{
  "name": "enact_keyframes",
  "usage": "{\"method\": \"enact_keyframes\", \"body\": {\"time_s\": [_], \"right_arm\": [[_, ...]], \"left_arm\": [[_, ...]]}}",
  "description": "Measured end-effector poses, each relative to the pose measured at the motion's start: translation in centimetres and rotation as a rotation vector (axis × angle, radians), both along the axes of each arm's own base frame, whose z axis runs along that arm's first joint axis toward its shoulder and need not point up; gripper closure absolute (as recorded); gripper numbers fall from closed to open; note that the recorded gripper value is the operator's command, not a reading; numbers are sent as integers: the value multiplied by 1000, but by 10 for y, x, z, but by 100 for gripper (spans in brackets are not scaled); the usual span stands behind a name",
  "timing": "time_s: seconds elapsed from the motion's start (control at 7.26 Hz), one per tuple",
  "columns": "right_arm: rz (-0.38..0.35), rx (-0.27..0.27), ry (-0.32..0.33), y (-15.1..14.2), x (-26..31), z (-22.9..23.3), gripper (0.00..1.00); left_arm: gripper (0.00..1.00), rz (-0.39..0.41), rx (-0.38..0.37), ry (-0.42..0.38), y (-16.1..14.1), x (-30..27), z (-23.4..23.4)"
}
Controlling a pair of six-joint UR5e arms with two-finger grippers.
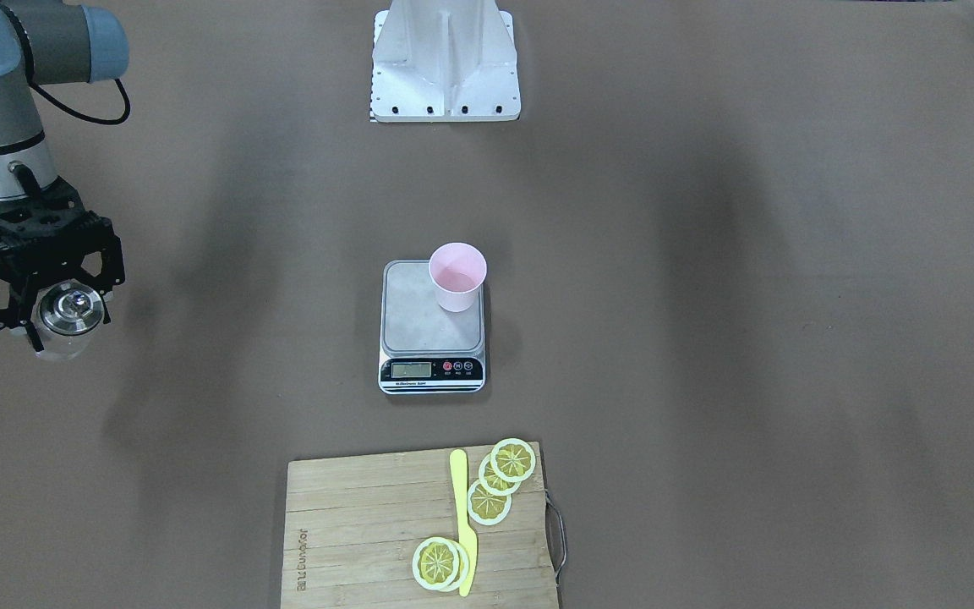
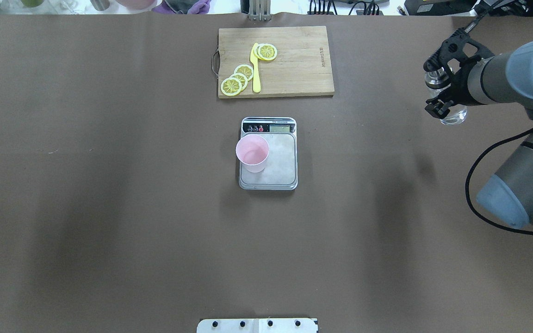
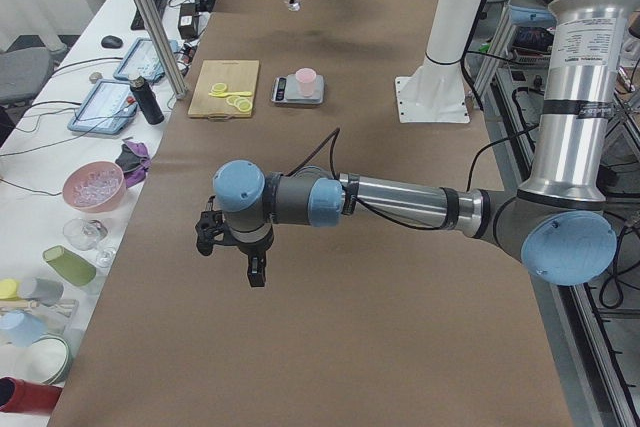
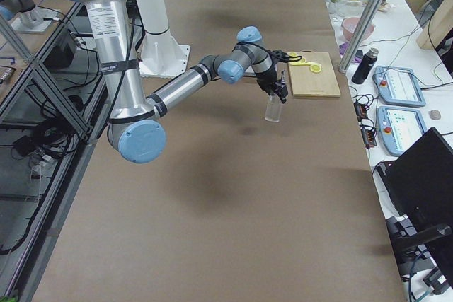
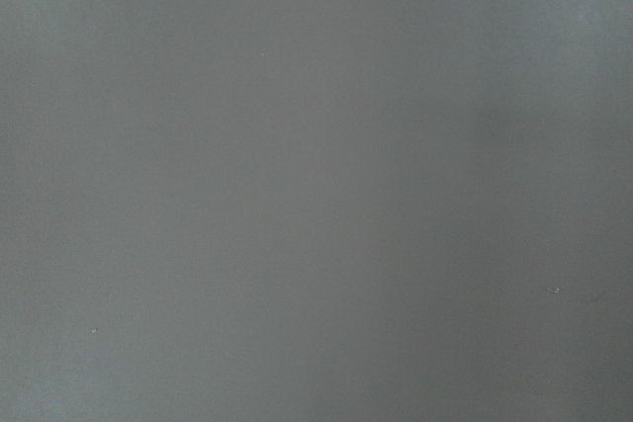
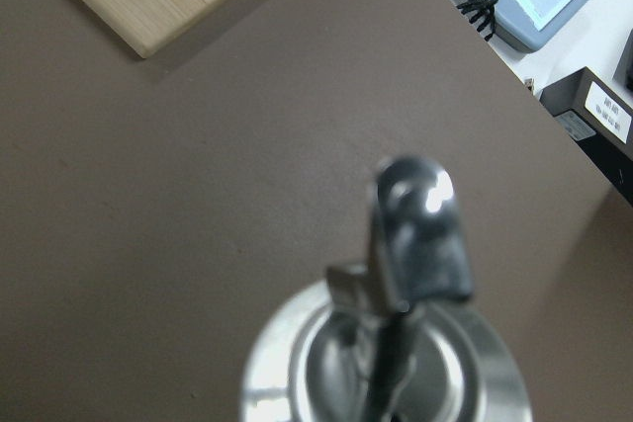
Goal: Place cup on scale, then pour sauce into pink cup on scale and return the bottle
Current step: 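Carry the upright glass bottle with the right gripper toward the table edge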
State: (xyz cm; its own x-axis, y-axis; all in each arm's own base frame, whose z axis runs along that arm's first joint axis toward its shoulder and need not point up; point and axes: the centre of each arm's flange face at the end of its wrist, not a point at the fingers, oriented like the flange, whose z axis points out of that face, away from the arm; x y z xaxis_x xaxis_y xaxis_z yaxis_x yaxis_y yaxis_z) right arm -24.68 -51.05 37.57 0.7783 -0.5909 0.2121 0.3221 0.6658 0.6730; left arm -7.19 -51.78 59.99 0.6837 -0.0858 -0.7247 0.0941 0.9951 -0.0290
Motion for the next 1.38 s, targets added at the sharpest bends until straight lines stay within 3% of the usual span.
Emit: {"method": "enact_keyframes", "body": {"time_s": [0.28,0.55,1.38], "right_arm": [[18,-47,-75,1,15,25,66],[29,-32,-151,4,30,56,66],[58,-17,-289,12,79,82,66]], "left_arm": [[1,0,10,-34,0,-2,-3],[1,-1,15,-36,0,-2,-6],[1,-3,12,10,0,1,-10]]}}
